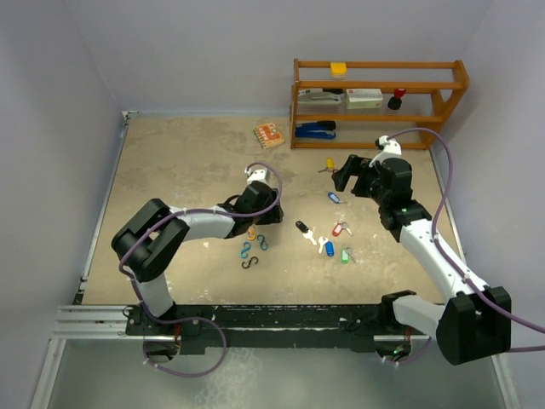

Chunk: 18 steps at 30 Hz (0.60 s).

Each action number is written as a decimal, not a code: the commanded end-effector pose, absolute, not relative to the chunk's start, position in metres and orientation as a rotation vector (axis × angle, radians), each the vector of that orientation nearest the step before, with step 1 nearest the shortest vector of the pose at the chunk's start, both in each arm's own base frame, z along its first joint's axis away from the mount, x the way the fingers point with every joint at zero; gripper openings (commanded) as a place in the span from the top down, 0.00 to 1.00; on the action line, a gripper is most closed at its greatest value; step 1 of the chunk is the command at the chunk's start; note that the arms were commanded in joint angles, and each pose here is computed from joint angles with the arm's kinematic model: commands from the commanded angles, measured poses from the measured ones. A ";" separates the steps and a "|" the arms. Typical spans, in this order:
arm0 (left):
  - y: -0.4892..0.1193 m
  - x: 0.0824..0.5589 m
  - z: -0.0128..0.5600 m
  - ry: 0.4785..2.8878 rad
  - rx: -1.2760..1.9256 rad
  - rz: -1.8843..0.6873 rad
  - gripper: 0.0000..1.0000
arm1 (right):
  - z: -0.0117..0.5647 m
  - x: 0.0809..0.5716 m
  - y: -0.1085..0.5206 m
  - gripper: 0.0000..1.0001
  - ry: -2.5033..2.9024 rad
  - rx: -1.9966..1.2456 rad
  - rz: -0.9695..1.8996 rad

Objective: Put the keys on the keyring

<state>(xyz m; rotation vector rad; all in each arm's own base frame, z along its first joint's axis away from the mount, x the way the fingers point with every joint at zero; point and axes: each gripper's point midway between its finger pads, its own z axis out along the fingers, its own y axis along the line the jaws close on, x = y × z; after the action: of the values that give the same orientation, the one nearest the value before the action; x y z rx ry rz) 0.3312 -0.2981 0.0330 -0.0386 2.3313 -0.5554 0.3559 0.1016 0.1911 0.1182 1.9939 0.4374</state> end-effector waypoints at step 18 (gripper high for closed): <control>-0.277 0.380 0.028 2.290 -0.145 -0.428 0.45 | 0.190 0.350 0.102 0.00 1.989 0.094 0.440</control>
<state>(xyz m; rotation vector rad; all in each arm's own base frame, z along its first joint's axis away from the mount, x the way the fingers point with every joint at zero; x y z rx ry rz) 0.3681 -0.2874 0.0328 -0.1247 2.2908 -0.4799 0.3518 0.1015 0.1835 0.1162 2.0181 0.4365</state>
